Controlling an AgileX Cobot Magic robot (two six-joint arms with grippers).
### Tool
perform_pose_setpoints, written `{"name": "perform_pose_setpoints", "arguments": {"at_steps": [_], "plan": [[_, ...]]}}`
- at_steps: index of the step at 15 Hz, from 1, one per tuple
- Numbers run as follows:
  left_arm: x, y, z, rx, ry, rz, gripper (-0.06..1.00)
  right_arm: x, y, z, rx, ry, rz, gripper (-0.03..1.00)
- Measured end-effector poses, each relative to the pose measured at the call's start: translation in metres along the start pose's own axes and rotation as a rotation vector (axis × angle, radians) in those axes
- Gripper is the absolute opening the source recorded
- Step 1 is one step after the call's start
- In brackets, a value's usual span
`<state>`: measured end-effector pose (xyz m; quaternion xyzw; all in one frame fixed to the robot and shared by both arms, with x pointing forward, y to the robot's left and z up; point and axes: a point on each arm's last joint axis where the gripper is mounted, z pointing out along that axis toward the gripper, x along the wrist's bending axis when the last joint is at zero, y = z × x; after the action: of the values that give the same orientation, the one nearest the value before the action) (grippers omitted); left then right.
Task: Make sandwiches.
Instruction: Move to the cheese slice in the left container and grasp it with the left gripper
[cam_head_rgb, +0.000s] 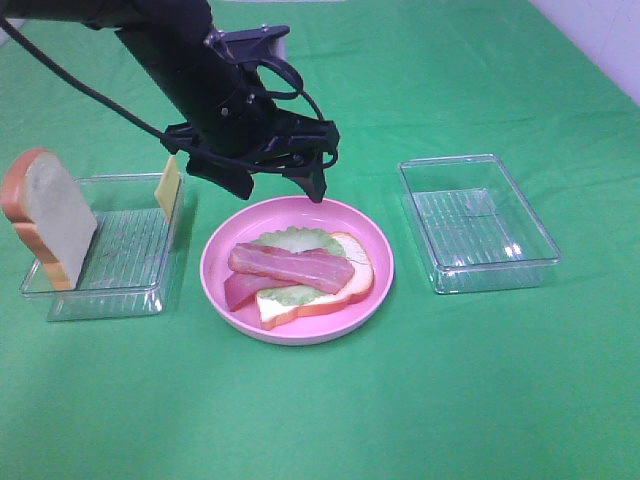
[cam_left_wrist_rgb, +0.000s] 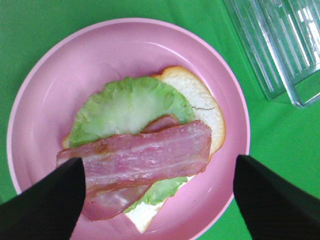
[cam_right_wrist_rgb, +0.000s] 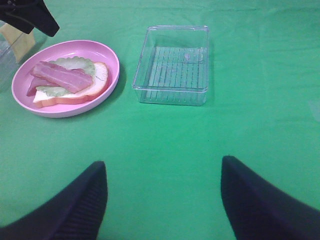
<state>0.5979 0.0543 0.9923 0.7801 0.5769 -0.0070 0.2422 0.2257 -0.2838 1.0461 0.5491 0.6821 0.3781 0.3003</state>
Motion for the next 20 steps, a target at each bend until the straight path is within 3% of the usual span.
{"name": "perform_pose_setpoints", "arguments": {"at_steps": [2, 4, 5, 6, 7, 9, 13, 15, 20], "plan": [[-0.002, 0.007, -0.009, -0.003, 0.021, -0.015, 0.77, 0.000, 0.000, 0.000, 0.000, 0.000, 0.000, 0.62], [0.000, 0.021, -0.032, -0.006, 0.143, -0.033, 0.77, 0.000, 0.000, 0.000, 0.000, 0.000, 0.000, 0.62], [0.000, 0.021, -0.032, -0.006, 0.143, -0.033, 0.77, 0.000, 0.000, 0.000, 0.000, 0.000, 0.000, 0.62], [0.005, 0.030, -0.047, -0.027, 0.248, -0.048, 0.77, 0.000, 0.000, 0.000, 0.000, 0.000, 0.000, 0.62], [0.013, 0.034, -0.054, -0.036, 0.282, -0.067, 0.77, 0.000, 0.000, 0.000, 0.000, 0.000, 0.000, 0.62], [0.022, 0.036, -0.056, -0.031, 0.295, -0.090, 0.77, 0.000, 0.000, 0.000, 0.000, 0.000, 0.000, 0.62], [0.079, 0.046, -0.066, -0.045, 0.351, -0.221, 0.77, 0.000, 0.000, 0.000, 0.000, 0.000, 0.000, 0.62], [0.099, 0.046, -0.044, 0.000, 0.370, -0.256, 0.77, 0.000, 0.000, 0.000, 0.000, 0.000, 0.000, 0.62], [0.111, 0.039, -0.001, 0.098, 0.366, -0.285, 0.77, 0.000, 0.000, 0.000, 0.000, 0.000, 0.000, 0.62]]}}
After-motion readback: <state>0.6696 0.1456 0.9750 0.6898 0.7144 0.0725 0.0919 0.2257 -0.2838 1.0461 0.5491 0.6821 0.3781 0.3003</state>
